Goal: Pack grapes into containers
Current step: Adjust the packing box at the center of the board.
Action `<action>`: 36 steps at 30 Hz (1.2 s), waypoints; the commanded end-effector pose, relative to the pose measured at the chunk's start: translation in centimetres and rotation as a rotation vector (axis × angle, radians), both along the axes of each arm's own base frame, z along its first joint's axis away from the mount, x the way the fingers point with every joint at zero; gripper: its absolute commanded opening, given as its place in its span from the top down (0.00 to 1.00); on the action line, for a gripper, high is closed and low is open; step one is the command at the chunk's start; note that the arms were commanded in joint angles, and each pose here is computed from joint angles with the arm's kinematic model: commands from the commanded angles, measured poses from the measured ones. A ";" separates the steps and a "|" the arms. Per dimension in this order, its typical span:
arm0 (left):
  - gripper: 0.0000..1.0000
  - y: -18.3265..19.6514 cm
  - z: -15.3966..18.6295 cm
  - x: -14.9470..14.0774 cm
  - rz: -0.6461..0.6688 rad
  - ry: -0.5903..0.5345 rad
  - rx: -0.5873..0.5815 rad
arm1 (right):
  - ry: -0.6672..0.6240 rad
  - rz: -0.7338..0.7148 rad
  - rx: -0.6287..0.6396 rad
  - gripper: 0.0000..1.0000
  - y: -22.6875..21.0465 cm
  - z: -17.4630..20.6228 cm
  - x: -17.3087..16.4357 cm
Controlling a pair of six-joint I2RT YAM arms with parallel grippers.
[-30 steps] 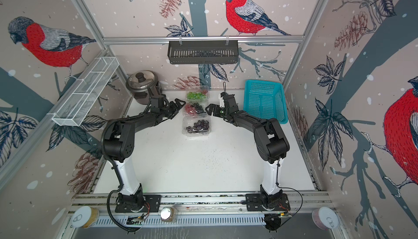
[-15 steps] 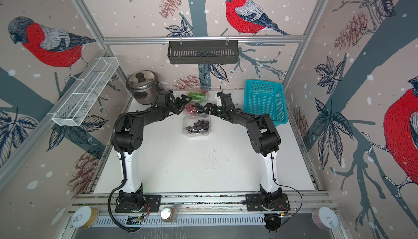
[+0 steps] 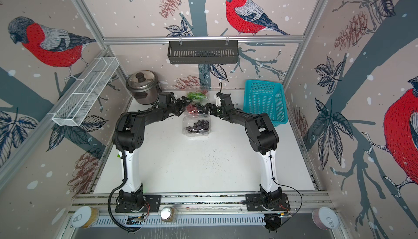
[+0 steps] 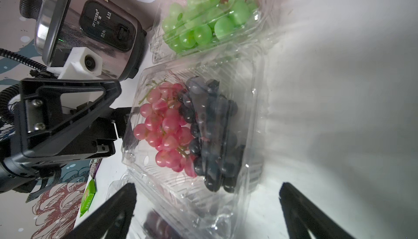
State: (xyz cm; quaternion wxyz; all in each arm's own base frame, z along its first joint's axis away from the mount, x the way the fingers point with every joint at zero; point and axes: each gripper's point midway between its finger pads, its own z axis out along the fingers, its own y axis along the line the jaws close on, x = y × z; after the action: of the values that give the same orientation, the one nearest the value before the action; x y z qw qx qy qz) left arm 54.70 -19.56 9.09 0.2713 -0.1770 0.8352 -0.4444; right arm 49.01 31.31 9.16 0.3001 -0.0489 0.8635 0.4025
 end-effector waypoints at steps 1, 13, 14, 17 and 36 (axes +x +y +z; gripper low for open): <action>0.03 0.3 0.5 0.2 0.003 -0.013 -0.001 | -0.021 0.020 0.036 0.00 0.9 0.9 0.2; 0.03 0.7 0.8 -0.1 -0.012 -0.014 0.006 | -0.033 0.051 0.069 0.00 1.7 1.5 -0.4; 0.03 0.6 0.8 -0.1 -0.015 -0.013 0.004 | -0.032 0.053 0.070 0.00 1.7 1.5 -0.4; 0.03 0.6 0.8 -0.2 -0.017 -0.011 0.005 | -0.043 0.064 0.082 0.00 1.9 1.8 -0.6; 0.03 1.0 0.4 -0.4 -0.030 -0.002 0.033 | -0.020 0.025 0.057 0.00 -0.1 1.0 0.0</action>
State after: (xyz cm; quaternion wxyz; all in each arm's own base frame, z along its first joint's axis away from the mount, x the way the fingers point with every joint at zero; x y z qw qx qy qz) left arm 54.15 -18.81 9.00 0.2618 -0.1720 0.8422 -0.4389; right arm 48.75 31.69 9.60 0.2938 -0.0541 0.8505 0.4329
